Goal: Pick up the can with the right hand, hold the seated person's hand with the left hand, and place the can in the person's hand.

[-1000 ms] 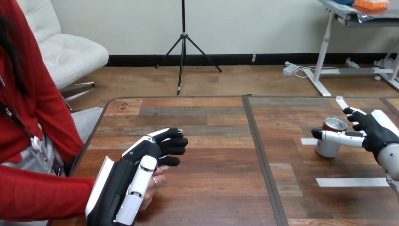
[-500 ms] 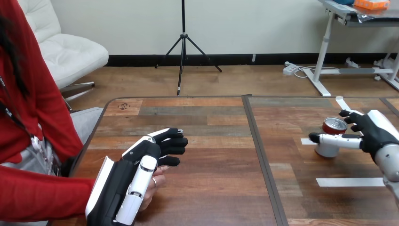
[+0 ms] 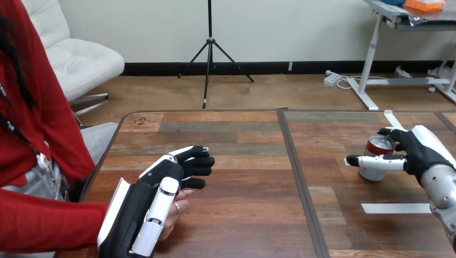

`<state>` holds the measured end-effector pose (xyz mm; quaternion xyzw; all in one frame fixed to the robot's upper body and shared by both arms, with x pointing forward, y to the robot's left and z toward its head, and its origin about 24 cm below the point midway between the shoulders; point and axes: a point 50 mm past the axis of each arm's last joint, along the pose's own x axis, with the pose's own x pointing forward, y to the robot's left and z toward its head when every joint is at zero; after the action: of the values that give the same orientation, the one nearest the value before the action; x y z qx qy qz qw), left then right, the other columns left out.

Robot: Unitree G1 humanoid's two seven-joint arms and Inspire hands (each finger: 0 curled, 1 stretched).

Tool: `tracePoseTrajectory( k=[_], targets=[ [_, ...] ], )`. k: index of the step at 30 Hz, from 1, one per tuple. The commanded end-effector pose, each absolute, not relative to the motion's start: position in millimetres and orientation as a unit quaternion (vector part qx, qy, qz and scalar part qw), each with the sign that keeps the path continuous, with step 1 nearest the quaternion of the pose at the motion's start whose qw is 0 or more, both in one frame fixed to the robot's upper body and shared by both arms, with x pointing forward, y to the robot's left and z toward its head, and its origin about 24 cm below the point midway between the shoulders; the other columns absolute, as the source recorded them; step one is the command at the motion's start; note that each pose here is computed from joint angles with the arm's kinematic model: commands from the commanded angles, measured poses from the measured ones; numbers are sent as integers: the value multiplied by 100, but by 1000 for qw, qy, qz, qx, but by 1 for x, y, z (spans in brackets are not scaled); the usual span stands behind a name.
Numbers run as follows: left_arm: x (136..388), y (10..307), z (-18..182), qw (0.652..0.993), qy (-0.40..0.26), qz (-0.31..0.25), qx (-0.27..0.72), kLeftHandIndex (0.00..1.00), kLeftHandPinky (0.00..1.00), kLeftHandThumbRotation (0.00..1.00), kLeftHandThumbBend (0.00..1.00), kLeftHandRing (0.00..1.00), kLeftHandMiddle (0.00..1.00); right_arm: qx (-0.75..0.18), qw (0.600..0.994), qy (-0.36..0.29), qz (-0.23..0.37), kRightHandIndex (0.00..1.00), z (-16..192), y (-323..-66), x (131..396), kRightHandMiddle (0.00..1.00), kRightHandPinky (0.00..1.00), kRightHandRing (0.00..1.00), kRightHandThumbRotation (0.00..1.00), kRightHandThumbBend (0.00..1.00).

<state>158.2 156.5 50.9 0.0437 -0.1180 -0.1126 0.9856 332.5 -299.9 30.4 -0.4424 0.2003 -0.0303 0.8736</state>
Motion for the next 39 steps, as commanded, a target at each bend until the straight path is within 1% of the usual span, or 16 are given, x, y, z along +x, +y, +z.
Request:
tracePoseTrajectory(
  k=[1,12,30,39],
  targets=[
    [169,157,63,980,-160,-114,43,73,68,100,27,73,73,-446,882,149,-31,84,53,-284,353,87,78,86,41,100],
    [169,158,63,980,-161,-111,43,73,68,100,27,73,73,-449,882,141,-24,79,53,-279,354,84,77,83,34,100],
    [169,159,64,979,-165,-106,48,72,68,100,26,72,72,-445,885,134,-17,73,52,-276,354,77,74,78,23,94],
    [169,159,64,979,-165,-106,49,72,68,100,26,72,71,-446,884,135,-17,71,53,-276,355,73,71,74,18,91]
  ],
)
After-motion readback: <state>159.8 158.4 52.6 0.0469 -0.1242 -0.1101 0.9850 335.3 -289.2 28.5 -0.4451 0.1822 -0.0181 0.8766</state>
